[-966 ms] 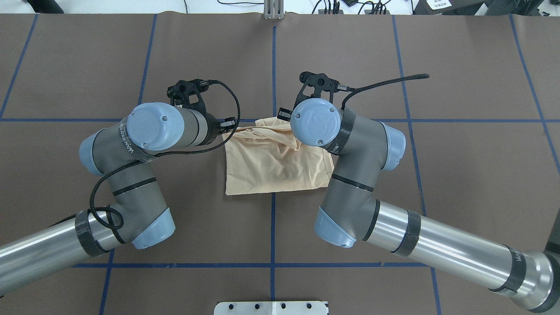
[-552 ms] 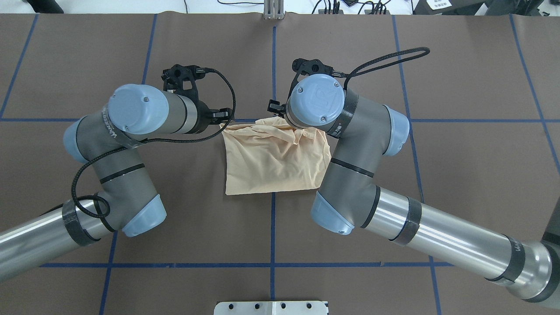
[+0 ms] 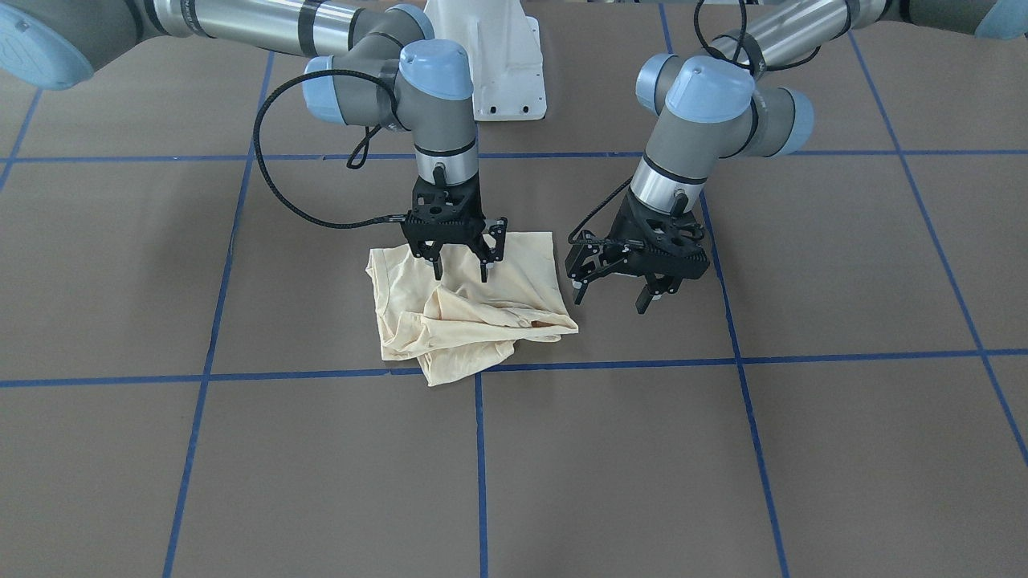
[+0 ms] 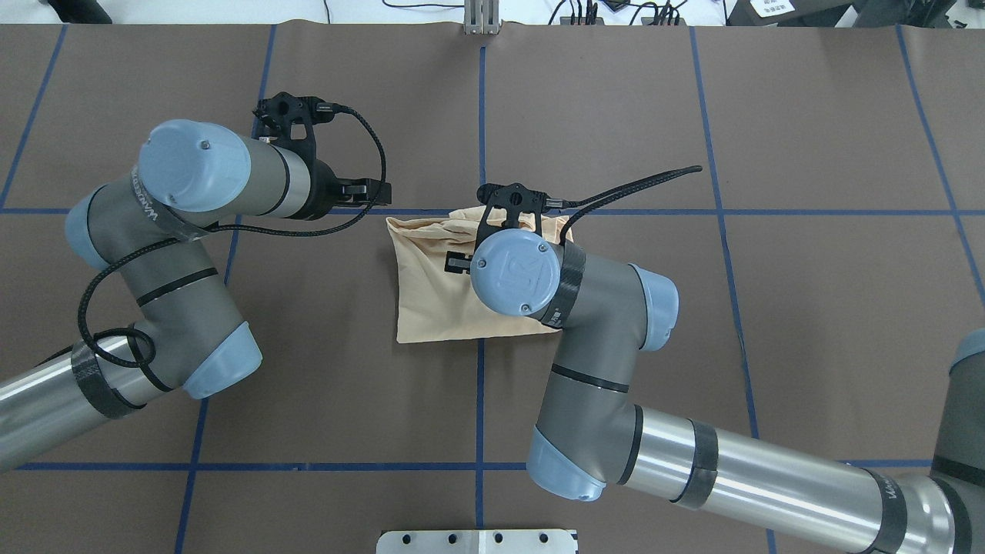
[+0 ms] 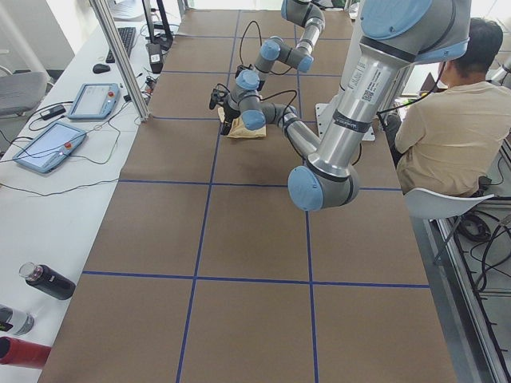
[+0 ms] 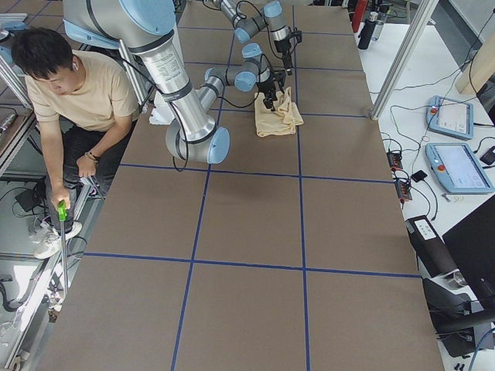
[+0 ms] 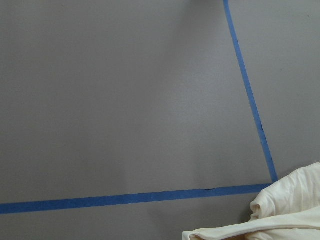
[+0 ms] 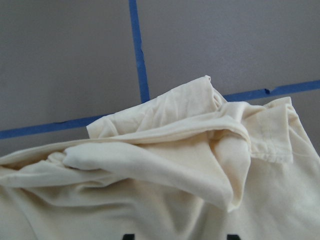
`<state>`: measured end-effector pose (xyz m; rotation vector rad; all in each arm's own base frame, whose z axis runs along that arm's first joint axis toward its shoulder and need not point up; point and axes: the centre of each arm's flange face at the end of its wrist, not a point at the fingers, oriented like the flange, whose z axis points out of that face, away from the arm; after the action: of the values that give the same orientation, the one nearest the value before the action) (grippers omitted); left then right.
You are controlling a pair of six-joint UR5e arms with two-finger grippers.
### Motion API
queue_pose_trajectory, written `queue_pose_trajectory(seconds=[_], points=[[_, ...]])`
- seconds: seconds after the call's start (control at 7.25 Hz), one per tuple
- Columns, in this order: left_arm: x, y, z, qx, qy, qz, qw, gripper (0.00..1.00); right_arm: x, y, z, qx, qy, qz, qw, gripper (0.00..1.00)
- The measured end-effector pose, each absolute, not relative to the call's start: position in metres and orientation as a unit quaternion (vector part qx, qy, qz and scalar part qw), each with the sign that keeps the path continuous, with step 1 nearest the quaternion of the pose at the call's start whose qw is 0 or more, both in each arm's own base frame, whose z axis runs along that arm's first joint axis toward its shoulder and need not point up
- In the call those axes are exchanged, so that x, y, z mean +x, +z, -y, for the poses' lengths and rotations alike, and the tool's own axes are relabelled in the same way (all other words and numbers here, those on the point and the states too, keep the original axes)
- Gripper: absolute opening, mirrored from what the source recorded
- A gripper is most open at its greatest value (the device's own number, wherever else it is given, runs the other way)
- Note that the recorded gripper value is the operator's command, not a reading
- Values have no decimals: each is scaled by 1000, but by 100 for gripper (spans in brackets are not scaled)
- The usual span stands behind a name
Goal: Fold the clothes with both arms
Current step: 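Lay the folded edge on the bundle and open both grippers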
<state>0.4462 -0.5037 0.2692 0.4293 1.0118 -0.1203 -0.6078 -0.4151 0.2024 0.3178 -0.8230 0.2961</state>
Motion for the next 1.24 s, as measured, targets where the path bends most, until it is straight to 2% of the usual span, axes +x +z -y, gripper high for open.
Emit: queue_pose_trajectory(seconds=[0.28, 0.69, 0.83, 0.97, 1.1, 1.24], points=[[446, 270, 504, 204, -57, -480, 851, 100, -610, 208, 424, 160, 145, 387, 897, 13], [445, 270, 504, 204, -58, -480, 852, 100, -606, 210, 493, 189, 164, 366, 896, 14], [445, 270, 504, 204, -58, -480, 852, 100, -610, 214, 521, 199, 169, 362, 895, 20], [445, 270, 504, 204, -58, -480, 852, 100, -611, 220, 545, 207, 172, 359, 894, 50], [445, 270, 504, 203, -57, -480, 851, 100, -606, 224, 562, 213, 171, 357, 893, 99], [445, 270, 504, 203, -57, -480, 851, 100, -600, 224, 573, 216, 167, 357, 893, 100]])
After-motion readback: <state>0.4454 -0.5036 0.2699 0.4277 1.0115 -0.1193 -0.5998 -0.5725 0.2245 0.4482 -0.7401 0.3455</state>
